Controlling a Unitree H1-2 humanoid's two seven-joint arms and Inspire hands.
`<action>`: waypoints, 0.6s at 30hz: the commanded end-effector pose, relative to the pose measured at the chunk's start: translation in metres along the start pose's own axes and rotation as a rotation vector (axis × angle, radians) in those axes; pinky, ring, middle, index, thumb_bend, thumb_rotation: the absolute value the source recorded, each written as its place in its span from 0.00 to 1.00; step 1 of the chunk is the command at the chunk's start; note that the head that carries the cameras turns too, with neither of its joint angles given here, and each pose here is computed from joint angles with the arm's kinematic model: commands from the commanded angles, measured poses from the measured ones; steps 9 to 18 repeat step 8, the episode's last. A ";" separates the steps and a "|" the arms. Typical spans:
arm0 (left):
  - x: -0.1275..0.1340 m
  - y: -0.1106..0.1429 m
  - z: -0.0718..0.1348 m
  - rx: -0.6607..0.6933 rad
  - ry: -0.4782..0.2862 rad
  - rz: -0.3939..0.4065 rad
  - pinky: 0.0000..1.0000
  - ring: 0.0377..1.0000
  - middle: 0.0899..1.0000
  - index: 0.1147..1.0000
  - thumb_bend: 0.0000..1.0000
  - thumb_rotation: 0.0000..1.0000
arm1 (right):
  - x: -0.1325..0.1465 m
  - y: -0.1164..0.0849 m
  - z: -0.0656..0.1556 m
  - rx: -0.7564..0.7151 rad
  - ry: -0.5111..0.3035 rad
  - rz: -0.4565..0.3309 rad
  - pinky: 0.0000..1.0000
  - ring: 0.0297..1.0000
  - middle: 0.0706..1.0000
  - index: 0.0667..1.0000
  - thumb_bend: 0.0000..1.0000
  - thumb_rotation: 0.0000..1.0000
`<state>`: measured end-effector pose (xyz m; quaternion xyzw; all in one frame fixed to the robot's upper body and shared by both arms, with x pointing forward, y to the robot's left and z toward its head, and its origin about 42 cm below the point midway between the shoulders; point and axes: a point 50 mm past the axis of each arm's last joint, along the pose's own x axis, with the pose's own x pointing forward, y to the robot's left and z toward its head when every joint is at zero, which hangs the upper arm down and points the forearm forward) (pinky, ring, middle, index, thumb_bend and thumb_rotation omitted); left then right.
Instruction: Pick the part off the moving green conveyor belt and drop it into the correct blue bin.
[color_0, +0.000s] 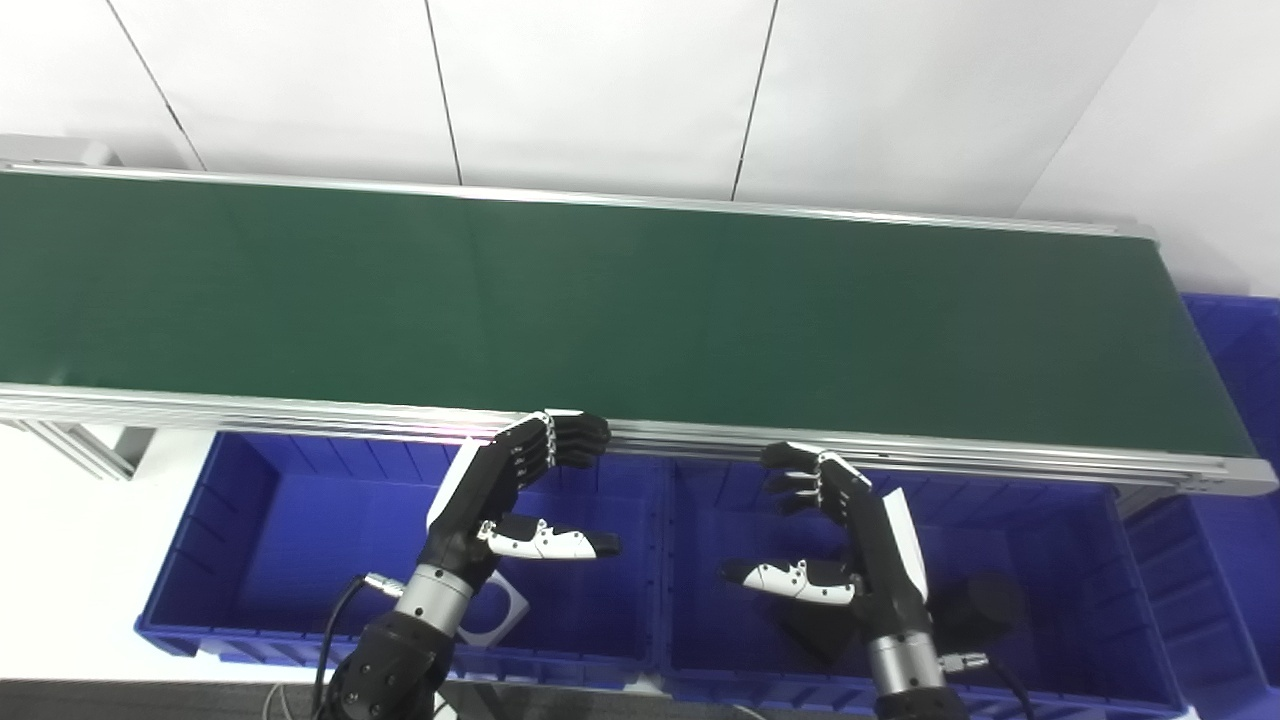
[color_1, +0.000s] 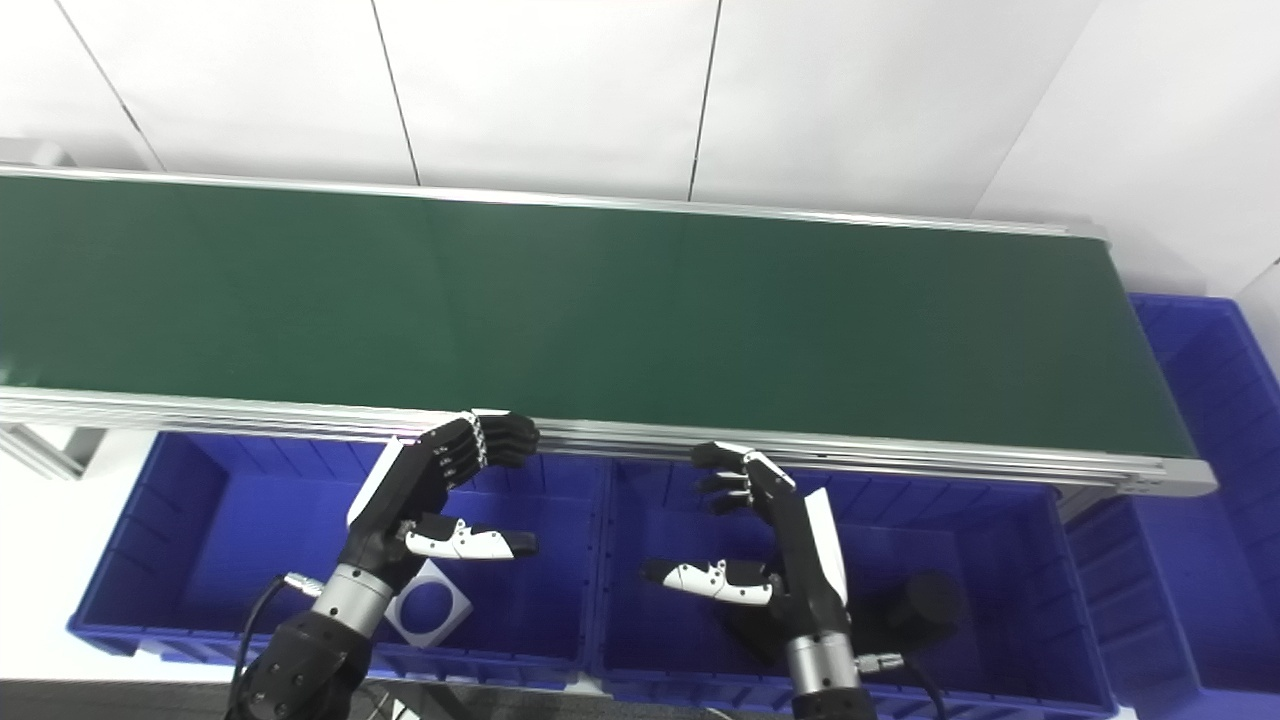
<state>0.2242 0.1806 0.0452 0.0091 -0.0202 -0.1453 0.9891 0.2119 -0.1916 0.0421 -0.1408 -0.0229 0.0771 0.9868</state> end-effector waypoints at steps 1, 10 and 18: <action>0.003 0.003 0.007 0.011 -0.049 0.007 0.65 0.67 0.65 0.60 0.93 0.00 | 0.005 0.002 0.011 0.013 -0.079 0.000 0.54 0.62 0.68 0.66 0.86 0.17; -0.002 0.012 0.005 0.010 -0.046 0.004 0.66 0.67 0.65 0.61 0.93 0.01 | 0.006 0.011 0.010 0.026 -0.067 -0.001 0.55 0.63 0.68 0.66 0.84 0.16; -0.002 0.012 0.005 0.010 -0.046 0.004 0.66 0.67 0.65 0.61 0.93 0.01 | 0.006 0.011 0.010 0.026 -0.067 -0.001 0.55 0.63 0.68 0.66 0.84 0.16</action>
